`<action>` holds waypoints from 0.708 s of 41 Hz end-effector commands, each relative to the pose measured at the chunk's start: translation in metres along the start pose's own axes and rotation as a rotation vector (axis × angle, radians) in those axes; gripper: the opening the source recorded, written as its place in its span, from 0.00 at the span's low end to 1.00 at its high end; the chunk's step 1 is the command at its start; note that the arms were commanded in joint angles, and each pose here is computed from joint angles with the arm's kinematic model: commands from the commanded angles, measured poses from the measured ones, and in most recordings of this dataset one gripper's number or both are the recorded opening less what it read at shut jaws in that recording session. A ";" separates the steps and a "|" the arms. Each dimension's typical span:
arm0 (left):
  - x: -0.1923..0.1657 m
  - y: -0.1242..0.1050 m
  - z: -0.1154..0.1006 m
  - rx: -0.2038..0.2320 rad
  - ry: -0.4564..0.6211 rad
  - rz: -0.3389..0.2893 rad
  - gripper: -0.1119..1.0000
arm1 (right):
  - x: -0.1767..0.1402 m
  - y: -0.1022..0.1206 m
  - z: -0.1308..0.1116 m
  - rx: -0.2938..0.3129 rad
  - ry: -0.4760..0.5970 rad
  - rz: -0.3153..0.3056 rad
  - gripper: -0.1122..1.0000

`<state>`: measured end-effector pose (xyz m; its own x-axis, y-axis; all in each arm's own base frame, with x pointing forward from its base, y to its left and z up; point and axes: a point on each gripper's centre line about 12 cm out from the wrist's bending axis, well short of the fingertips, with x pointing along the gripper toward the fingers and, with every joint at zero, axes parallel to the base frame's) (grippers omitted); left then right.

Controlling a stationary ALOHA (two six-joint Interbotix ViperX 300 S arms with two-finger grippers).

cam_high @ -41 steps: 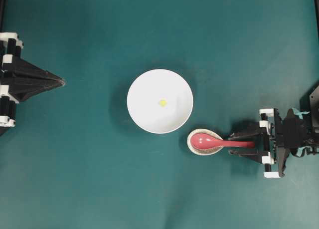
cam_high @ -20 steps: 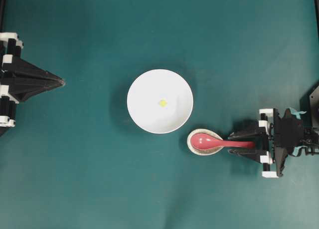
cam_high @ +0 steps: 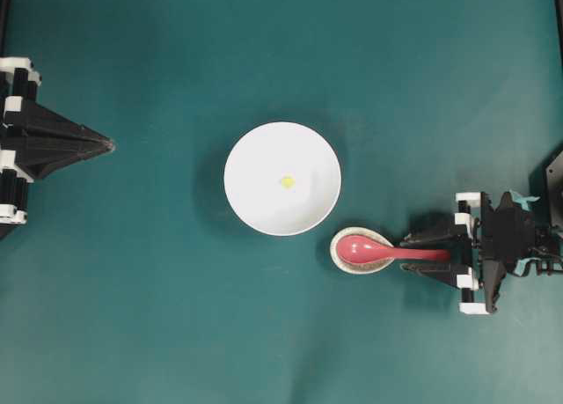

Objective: Scoop the yellow hexagonal prism block from the bowl with a spoon using the right arm.
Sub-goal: 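Close the right gripper on the red spoon handle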

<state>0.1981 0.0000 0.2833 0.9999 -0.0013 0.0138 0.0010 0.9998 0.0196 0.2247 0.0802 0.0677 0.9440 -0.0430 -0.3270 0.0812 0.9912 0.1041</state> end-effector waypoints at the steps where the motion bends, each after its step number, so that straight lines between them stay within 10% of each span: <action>1: 0.003 0.000 0.008 0.000 -0.020 0.001 0.09 | 0.001 0.000 0.004 0.007 -0.019 -0.003 0.53; 12: 0.003 0.000 0.008 -0.001 -0.018 0.001 0.09 | 0.001 0.000 0.004 0.007 -0.021 -0.003 0.31; 29: 0.003 0.000 0.005 -0.002 0.008 0.001 0.09 | -0.001 -0.001 0.019 0.043 -0.077 -0.002 0.30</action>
<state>0.1981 0.0000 0.2804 0.9999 -0.0010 -0.0108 0.0012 0.9999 0.0166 0.2272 0.0775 0.0754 0.9541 -0.0521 -0.2948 0.0907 0.9888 0.1187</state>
